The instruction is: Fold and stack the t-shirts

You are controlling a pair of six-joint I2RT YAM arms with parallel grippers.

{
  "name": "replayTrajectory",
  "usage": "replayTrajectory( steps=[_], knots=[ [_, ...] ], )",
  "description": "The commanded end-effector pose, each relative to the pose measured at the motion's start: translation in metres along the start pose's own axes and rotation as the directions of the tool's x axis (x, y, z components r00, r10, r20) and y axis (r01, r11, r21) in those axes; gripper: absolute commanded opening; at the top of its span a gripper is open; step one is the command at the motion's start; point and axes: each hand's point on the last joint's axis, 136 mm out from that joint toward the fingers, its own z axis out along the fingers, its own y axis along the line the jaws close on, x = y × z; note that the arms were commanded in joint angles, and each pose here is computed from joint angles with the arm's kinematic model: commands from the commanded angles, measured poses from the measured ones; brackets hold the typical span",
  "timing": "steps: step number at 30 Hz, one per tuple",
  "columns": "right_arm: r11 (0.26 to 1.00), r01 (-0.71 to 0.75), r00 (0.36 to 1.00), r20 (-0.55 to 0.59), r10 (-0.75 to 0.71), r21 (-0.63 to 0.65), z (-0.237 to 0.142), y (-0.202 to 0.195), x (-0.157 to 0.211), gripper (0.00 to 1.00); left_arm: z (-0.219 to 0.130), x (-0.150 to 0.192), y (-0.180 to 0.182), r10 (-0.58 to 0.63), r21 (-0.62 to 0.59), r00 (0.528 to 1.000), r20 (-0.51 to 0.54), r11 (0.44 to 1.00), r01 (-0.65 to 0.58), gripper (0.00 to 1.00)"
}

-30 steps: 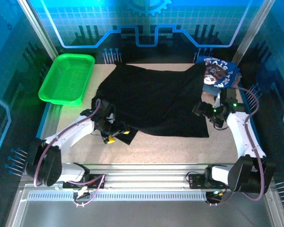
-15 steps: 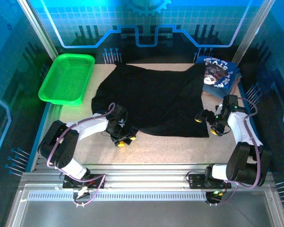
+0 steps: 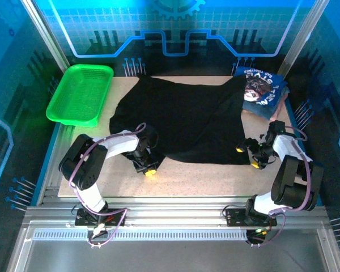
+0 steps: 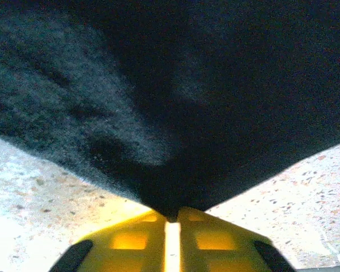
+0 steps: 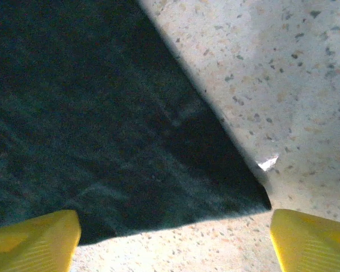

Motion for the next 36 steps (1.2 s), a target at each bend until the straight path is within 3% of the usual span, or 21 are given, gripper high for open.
replayTrajectory(
  steps=[1, 10, 15, 20, 22, 27, 36],
  knots=[
    [1.0, -0.026, 0.999, -0.026, 0.025, -0.016, 0.007, -0.001, 0.0, 0.84, -0.007, -0.027, -0.032, 0.084, 0.08, 0.988, 0.126, 0.992, -0.094, 0.04],
    [0.998, -0.048, 0.998, -0.032, 0.049, 0.035, 0.011, -0.018, 0.008, 0.73, -0.048, -0.02, -0.033, 0.082, 0.143, 0.972, 0.221, 0.983, -0.116, 0.0],
    [0.996, -0.077, 0.996, -0.032, 0.078, 0.037, 0.027, -0.019, -0.002, 0.53, -0.083, -0.015, -0.024, 0.051, 0.188, 0.957, 0.286, 0.976, -0.109, 0.0],
    [0.995, -0.097, 0.995, -0.007, 0.097, 0.021, 0.025, -0.007, -0.021, 0.2, -0.125, -0.008, -0.004, 0.019, 0.226, 0.933, 0.36, 0.968, -0.107, 0.0],
    [0.996, -0.088, 0.996, 0.011, 0.088, 0.016, 0.018, -0.002, -0.026, 0.12, -0.144, -0.003, 0.006, 0.003, 0.242, 0.919, 0.395, 0.964, -0.107, 0.0],
    [0.997, -0.073, 0.997, 0.038, 0.073, 0.002, -0.007, 0.008, -0.03, 0.13, -0.17, 0.009, 0.031, -0.026, 0.258, 0.898, 0.439, 0.961, -0.098, 0.0],
    [0.997, -0.076, 0.997, 0.034, 0.076, -0.022, -0.03, 0.012, -0.022, 0.13, -0.182, 0.029, 0.064, -0.059, 0.252, 0.866, 0.496, 0.964, -0.079, 0.0]
  ],
)
